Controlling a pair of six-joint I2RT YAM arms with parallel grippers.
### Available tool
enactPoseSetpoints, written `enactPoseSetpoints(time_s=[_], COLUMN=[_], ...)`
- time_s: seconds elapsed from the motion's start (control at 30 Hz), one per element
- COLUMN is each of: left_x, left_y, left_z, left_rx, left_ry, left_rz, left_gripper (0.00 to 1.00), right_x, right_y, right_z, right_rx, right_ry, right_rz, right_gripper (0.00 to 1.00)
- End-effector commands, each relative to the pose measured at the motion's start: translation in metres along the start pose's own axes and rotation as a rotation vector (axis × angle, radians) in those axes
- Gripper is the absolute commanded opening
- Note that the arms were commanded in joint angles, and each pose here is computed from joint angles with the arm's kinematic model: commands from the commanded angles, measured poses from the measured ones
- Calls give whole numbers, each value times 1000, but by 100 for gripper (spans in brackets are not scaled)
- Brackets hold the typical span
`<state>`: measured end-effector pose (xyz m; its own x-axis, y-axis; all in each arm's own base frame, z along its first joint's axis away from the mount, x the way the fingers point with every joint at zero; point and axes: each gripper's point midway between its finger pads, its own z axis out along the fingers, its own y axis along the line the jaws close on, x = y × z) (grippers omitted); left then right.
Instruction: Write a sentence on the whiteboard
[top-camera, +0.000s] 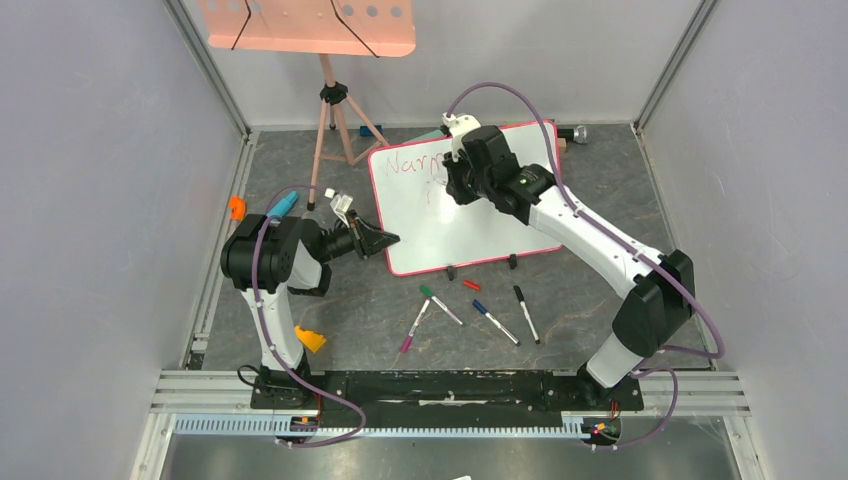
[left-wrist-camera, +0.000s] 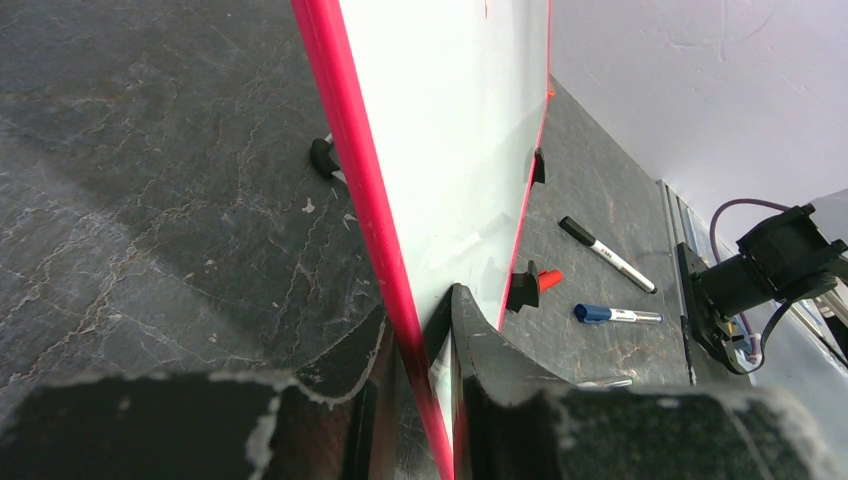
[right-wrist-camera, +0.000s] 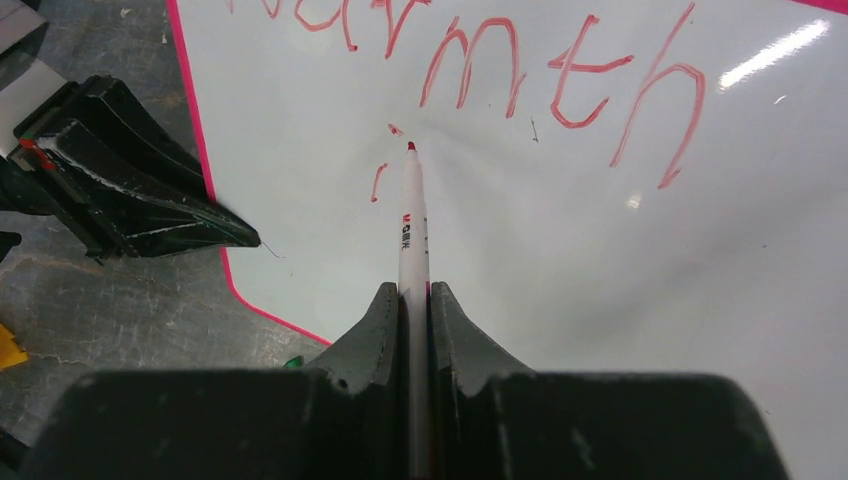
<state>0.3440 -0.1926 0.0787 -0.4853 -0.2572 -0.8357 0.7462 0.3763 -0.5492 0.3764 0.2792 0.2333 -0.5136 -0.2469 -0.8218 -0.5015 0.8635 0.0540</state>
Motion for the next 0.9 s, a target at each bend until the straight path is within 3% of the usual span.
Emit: enactPoseSetpoints(time_s=[0.0,0.53,0.87], left_x=[-19,-19,-19], left_y=[32,33,32], left_z=[-1,-1,-1], left_rx=[-122,-122,-122], left_ry=[-88,-89,-89], left_rz=[137,136,138], left_gripper=[5,5,5], right_x=[-6,2,32], right_y=[-6,-4,-9], right_z=[0,14,14], right_rx=[31,29,42], right_ry=[-2,29,91], right_rz=[-6,-8,-10], right_gripper=[0,0,0])
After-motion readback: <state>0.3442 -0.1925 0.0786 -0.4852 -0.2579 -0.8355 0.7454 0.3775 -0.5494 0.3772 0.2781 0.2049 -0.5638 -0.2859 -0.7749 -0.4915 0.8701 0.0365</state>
